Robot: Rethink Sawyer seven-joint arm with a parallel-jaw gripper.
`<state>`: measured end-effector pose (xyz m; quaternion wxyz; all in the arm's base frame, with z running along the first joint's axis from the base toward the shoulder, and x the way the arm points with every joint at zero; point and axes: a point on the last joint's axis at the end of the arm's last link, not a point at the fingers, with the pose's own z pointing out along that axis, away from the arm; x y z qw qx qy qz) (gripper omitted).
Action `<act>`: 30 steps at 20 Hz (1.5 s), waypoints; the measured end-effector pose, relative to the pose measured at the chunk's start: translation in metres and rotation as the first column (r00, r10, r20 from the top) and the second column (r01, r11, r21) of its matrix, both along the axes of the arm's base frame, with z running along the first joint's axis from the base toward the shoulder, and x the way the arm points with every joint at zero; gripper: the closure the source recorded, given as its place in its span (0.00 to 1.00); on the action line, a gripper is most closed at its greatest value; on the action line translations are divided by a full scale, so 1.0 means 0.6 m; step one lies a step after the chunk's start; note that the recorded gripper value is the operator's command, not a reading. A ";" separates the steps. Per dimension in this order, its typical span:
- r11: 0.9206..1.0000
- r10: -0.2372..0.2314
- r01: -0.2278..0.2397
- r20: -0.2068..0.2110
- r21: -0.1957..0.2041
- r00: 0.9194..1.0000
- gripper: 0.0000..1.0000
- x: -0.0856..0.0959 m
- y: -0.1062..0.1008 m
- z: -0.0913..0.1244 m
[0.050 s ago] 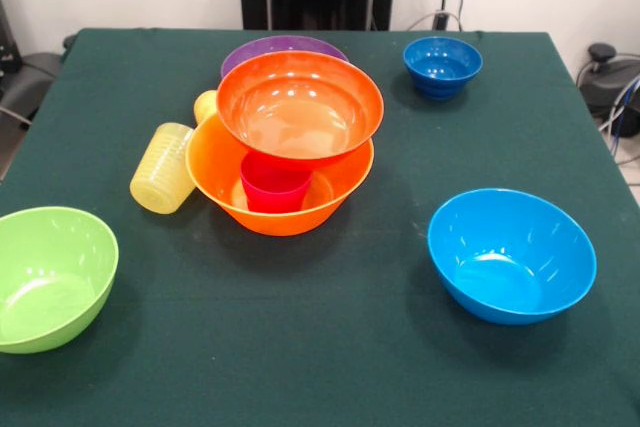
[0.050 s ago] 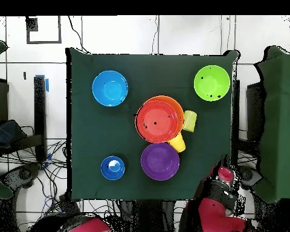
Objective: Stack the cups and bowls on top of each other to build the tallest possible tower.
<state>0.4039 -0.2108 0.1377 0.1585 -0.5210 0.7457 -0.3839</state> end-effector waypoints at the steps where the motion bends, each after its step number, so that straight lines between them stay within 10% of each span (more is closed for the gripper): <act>1: 1.000 0.005 -0.005 -0.001 0.004 1.000 0.00 0.000 0.003 -0.014; 17: 0.999 0.034 -0.033 -0.082 0.022 0.996 0.00 -0.043 0.046 -0.191; 30: 0.999 0.053 -0.052 -0.158 0.013 0.986 0.00 -0.082 0.068 -0.256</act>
